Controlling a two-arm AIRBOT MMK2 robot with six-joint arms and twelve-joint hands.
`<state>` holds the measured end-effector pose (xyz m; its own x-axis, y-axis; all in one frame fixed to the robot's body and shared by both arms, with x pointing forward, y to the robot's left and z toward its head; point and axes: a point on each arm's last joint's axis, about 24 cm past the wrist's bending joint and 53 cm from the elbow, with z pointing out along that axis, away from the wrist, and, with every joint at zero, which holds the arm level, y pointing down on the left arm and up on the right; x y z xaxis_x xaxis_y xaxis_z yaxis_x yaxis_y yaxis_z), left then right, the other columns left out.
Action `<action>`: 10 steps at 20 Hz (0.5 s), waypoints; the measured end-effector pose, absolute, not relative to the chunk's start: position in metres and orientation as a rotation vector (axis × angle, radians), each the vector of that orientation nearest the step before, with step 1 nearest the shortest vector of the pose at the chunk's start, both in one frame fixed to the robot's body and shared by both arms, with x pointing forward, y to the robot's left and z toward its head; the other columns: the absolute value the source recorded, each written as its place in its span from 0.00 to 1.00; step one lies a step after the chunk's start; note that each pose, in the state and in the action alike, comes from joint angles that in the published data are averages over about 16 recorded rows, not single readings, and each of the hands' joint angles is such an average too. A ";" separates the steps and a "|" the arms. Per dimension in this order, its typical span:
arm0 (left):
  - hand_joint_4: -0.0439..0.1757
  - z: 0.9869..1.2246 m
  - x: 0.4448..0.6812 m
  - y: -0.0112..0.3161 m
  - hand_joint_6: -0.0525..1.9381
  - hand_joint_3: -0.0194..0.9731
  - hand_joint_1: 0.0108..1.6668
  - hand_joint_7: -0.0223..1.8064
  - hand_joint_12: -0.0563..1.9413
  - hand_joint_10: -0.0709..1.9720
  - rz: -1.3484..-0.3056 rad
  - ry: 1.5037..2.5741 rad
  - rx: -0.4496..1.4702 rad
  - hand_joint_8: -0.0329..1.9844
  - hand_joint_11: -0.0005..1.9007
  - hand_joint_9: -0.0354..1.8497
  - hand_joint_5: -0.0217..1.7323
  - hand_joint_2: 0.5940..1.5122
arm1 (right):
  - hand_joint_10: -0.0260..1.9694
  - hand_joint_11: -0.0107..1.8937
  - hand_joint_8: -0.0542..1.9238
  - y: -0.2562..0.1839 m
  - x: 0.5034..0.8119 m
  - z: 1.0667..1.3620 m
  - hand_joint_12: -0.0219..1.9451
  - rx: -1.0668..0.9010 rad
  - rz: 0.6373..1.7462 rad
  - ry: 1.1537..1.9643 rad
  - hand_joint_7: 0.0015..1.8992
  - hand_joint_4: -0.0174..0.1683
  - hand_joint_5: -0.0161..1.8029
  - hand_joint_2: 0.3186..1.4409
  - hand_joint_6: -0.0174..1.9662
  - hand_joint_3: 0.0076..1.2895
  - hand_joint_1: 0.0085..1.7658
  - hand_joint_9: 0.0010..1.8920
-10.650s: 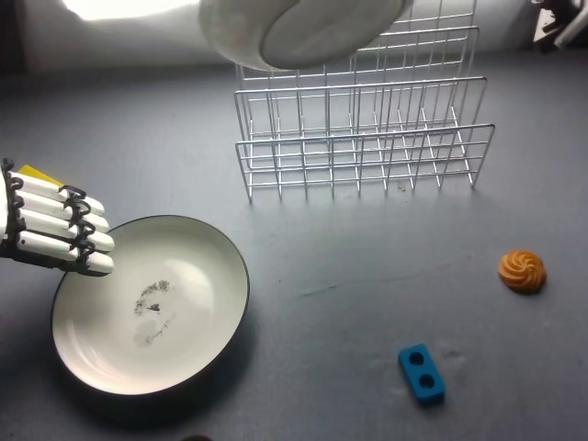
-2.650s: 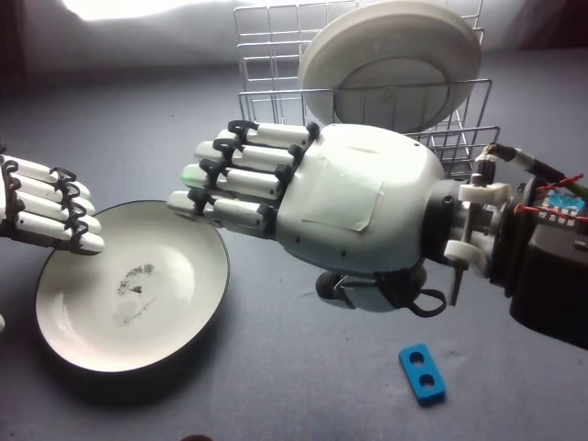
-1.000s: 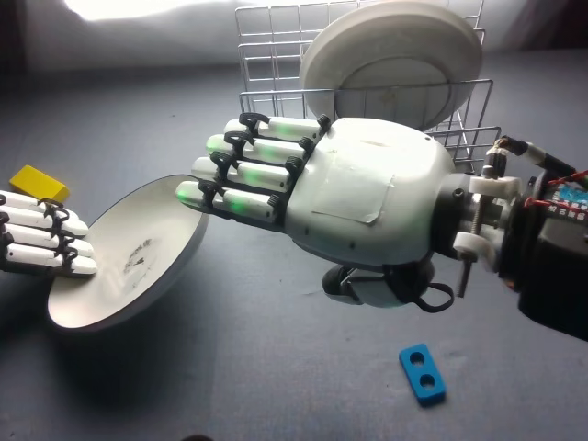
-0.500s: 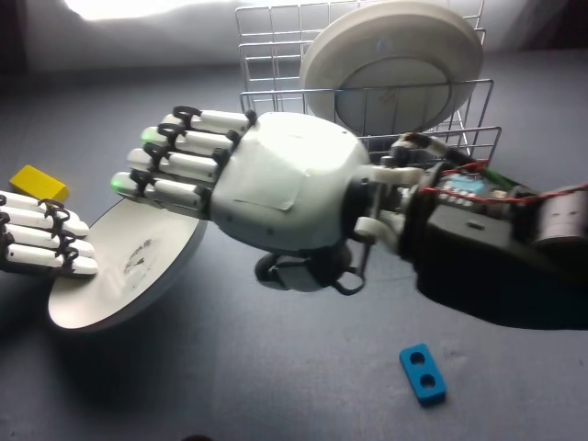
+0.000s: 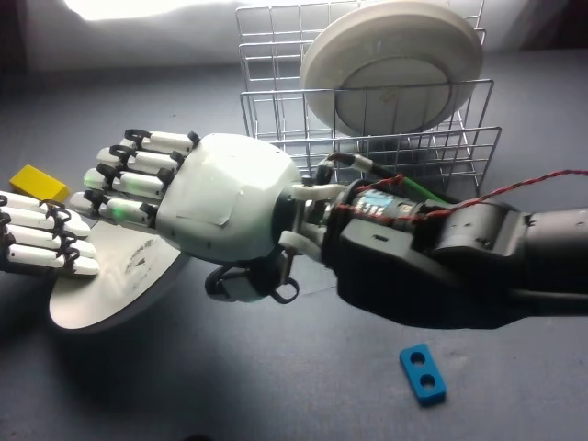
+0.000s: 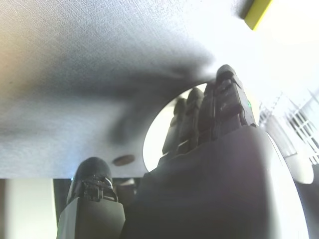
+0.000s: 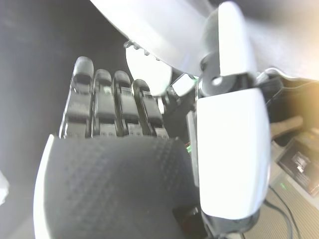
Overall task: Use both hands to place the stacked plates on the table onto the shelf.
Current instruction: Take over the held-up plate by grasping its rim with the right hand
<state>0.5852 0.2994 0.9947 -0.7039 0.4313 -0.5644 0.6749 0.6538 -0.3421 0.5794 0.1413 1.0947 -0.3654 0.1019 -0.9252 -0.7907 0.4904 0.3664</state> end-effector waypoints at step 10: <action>0.18 0.995 0.585 0.299 0.02 0.03 0.01 0.03 0.04 0.02 -0.760 2.437 0.863 0.01 0.01 0.01 0.04 0.57 | 0.03 0.07 0.04 0.161 0.583 1.076 0.45 -0.592 1.062 1.694 0.17 0.11 0.19 0.63 0.02 0.00 0.62 0.18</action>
